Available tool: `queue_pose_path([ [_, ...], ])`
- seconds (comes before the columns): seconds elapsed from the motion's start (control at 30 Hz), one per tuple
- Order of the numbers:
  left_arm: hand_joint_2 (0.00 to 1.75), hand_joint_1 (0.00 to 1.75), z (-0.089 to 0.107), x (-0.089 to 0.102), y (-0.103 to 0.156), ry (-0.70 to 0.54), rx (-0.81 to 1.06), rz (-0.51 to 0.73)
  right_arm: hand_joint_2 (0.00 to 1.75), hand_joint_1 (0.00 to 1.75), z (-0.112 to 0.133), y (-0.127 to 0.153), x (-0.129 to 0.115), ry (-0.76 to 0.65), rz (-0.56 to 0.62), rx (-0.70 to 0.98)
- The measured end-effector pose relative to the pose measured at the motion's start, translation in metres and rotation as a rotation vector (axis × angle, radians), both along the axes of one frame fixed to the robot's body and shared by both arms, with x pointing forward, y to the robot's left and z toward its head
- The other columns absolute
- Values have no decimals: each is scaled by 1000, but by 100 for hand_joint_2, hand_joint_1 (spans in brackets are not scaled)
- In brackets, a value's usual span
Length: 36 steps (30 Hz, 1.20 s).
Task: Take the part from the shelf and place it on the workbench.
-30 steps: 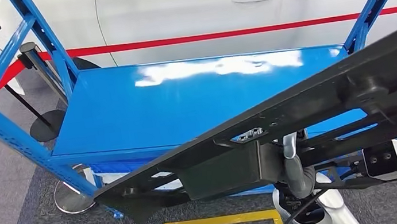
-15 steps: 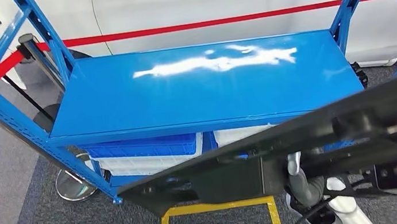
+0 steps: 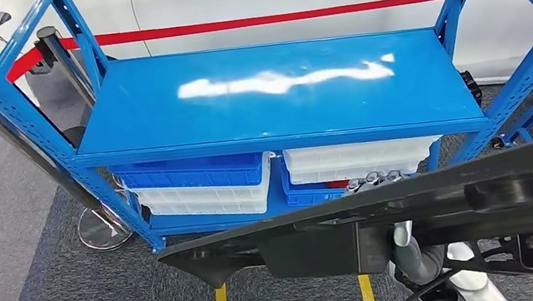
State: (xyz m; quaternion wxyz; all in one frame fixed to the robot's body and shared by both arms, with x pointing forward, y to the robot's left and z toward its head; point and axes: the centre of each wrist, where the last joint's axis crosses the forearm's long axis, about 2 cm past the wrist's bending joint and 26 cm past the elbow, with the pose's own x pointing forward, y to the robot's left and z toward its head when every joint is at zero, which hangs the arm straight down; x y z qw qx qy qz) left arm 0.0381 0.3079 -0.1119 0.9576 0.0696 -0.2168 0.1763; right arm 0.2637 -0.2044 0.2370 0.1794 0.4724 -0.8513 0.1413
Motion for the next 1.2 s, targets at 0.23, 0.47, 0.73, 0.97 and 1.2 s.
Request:
queue_pose_path([
  [0.23, 175, 0, 0, 2, 0, 1, -7, -17, 175, 169, 3, -2, -3, -24, -41, -20],
  [0.47, 175, 0, 0, -2, 4, 35, 17, -14, 175, 169, 6, -13, -6, -51, -68, -31],
  [0.73, 175, 0, 0, -7, 5, 65, 36, 0, 175, 169, -7, -21, -19, -48, -58, -65],
  [0.97, 175, 0, 0, -4, 4, 62, 34, -6, 175, 169, -8, -24, -23, -45, -73, -47],
  [1.2, 175, 0, -1, -7, -1, 68, 24, -20, 175, 169, -13, -32, -26, -40, -90, -70],
])
